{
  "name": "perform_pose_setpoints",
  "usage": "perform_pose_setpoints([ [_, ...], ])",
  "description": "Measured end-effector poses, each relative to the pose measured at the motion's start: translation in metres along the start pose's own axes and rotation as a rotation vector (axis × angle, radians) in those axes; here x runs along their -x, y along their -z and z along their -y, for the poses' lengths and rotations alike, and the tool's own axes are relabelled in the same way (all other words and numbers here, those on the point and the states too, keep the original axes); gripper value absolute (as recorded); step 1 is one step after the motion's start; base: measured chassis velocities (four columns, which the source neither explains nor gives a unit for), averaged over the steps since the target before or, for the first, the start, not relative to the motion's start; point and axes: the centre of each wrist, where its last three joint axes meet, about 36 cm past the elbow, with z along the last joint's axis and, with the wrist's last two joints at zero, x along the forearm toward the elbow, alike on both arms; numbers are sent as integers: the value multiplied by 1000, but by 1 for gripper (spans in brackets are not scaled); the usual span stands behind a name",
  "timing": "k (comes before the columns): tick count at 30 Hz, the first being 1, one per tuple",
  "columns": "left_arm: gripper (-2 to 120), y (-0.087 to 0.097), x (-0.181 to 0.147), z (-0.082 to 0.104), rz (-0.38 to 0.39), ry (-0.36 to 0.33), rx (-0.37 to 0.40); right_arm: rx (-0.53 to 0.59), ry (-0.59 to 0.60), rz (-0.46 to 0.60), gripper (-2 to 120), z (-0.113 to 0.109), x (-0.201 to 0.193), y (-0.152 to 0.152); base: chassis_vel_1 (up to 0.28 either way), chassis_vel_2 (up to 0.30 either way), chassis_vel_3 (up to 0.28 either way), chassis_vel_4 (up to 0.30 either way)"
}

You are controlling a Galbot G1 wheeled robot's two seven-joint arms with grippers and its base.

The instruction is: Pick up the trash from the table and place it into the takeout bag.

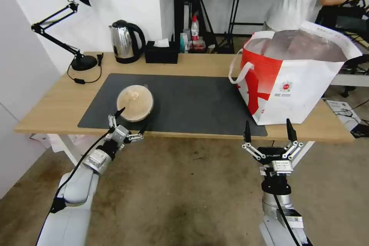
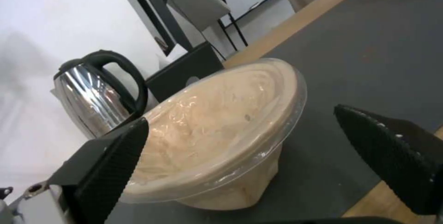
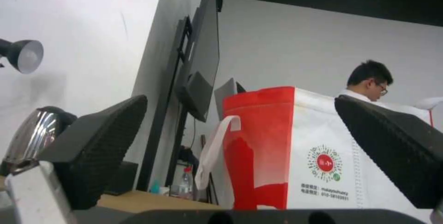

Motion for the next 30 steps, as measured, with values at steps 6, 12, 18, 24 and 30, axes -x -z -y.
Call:
perform_pose_setpoints([
  [6,100,1,5,-6,4,2,9,0,0,0,100,0,0,0,0,0,0,0],
  [12,100,0,8,-11,4,1,17,0,0,0,100,0,0,0,0,0,0,0],
  [18,100,-1,11,-13,3,-3,19,0,0,0,100,0,0,0,0,0,0,0],
  [24,100,-2,13,-12,0,-10,18,0,0,0,100,0,0,0,0,0,0,0],
  [30,100,-3,12,-11,-4,-12,17,0,0,0,100,0,0,0,0,0,0,0],
])
